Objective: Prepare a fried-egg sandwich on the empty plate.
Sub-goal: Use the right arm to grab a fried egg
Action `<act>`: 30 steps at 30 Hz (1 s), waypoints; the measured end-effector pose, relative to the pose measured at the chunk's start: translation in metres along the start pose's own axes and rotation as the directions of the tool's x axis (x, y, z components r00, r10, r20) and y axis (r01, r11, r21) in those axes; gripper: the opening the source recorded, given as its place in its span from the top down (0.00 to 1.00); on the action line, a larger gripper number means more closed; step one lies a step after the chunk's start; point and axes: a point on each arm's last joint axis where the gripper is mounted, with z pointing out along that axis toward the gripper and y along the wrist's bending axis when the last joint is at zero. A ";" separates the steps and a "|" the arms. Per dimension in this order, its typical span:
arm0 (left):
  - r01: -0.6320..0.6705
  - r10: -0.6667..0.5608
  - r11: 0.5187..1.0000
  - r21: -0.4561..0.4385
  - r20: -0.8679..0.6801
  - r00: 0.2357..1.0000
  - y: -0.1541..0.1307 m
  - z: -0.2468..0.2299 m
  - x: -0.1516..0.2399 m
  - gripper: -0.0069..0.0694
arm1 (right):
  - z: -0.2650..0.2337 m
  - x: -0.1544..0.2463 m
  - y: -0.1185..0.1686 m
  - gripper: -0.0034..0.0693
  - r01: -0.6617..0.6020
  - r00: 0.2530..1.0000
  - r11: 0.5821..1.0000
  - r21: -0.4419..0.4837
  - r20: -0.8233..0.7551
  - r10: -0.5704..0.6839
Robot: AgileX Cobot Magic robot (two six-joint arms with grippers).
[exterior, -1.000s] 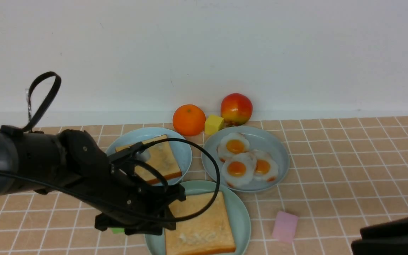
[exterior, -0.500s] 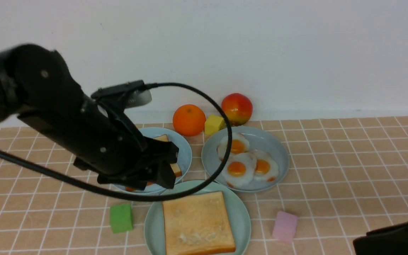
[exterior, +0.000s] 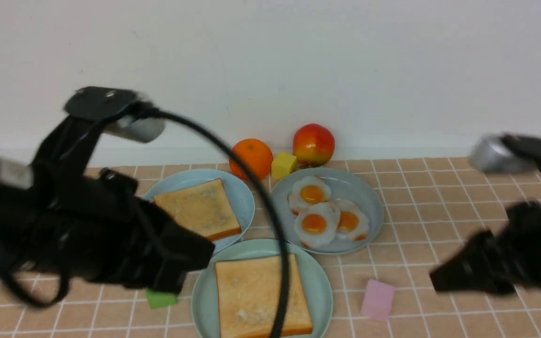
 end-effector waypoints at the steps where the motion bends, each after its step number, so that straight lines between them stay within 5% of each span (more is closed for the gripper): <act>1: -0.017 0.017 1.000 -0.016 0.018 1.000 0.000 -0.004 0.008 0.93 | 0.005 -0.023 -0.004 0.59 -0.005 1.000 0.999 0.033 0.001 0.004; 13: -0.013 0.017 0.997 -0.074 0.050 0.999 0.009 0.000 0.034 0.93 | 0.113 -0.147 -0.049 0.48 -0.096 0.994 0.989 0.111 -0.043 0.101; 30: -0.010 0.018 0.996 -0.088 0.090 0.996 0.010 0.000 0.030 0.93 | 0.209 -0.170 -0.076 0.46 -0.199 0.968 0.957 0.213 -0.109 0.226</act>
